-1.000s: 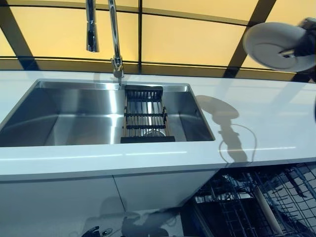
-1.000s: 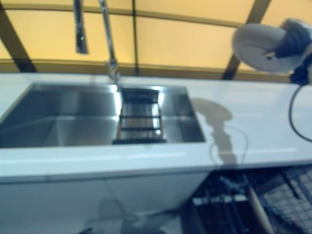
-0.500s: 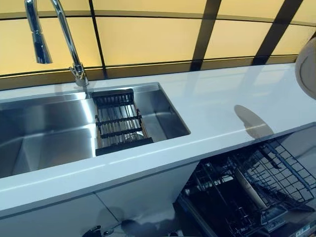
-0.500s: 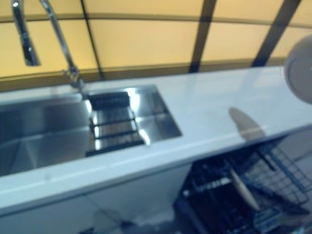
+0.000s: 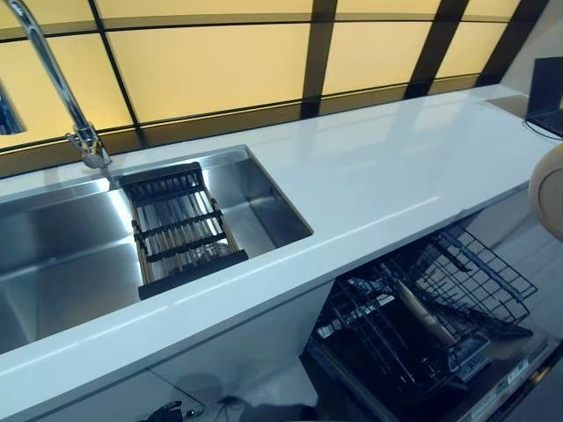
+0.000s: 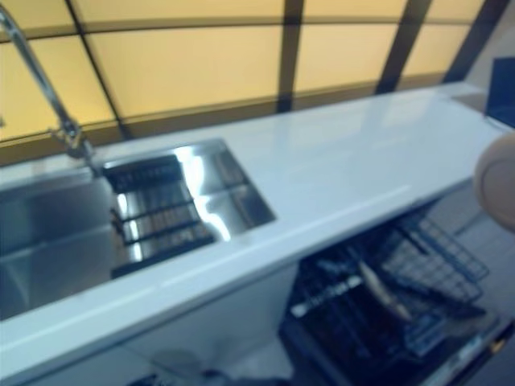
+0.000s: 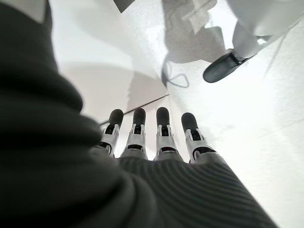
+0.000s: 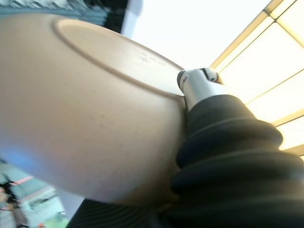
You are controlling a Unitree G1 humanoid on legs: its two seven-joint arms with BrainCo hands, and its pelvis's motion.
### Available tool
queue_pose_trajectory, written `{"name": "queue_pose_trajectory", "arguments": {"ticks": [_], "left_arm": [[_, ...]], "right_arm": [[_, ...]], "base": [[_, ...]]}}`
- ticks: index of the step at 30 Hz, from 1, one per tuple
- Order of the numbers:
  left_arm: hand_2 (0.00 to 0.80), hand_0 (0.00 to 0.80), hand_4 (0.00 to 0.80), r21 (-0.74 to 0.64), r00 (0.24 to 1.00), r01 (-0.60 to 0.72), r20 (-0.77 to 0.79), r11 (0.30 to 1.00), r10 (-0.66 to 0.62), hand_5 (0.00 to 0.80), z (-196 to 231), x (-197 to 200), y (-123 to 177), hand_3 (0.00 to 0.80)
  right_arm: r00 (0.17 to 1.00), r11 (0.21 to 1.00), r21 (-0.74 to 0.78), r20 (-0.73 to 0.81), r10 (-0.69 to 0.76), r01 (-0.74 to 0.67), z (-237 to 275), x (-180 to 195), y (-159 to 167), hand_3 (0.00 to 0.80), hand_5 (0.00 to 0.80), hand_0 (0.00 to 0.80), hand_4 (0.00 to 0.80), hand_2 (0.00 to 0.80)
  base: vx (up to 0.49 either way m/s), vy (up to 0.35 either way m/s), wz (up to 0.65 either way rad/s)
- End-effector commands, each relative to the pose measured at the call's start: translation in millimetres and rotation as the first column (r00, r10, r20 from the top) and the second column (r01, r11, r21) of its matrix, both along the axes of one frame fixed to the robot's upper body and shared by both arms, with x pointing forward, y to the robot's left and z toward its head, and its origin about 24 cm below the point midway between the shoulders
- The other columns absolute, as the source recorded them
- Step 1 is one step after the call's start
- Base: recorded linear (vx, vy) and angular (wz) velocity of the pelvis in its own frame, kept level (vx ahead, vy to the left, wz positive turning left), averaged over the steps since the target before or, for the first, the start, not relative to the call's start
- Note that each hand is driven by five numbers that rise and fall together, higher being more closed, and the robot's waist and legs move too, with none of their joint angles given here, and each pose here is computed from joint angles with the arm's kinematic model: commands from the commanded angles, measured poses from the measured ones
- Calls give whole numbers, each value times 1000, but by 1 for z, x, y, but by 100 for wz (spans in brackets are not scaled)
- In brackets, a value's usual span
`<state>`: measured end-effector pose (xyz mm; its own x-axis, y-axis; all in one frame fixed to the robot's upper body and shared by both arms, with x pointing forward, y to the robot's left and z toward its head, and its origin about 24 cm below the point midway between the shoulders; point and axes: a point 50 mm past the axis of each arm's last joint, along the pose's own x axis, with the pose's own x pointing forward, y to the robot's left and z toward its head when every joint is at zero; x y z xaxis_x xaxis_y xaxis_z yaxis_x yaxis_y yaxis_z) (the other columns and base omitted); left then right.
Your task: Take plates into dishwasher
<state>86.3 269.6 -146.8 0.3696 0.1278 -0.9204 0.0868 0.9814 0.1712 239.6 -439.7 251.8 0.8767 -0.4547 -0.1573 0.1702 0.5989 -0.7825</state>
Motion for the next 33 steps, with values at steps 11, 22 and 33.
{"name": "queue_pose_trajectory", "arguments": {"ticks": [11, 22, 33], "left_arm": [[0, 0, 0, 74, 999, 42, 24, 996, -44, 0, 12, 33, 17, 0], [0, 0, 0, 76, 999, 40, 28, 996, -42, 0, 12, 33, 17, 0], [0, 0, 0, 49, 997, 49, 52, 998, -52, 0, 12, 41, 9, 0]], "right_arm": [[992, 987, 126, -68, 108, -98, -41, 17, 27, 800, 800, 800, 800, 800], [973, 968, 181, -125, 196, -172, -67, 28, 52, 800, 800, 800, 800, 800], [946, 934, 269, -159, 284, -235, -91, 37, 85, 800, 800, 800, 800, 800]], "base": [[-34, -7, -17], [0, 0, 0], [0, 8, 0]]}}
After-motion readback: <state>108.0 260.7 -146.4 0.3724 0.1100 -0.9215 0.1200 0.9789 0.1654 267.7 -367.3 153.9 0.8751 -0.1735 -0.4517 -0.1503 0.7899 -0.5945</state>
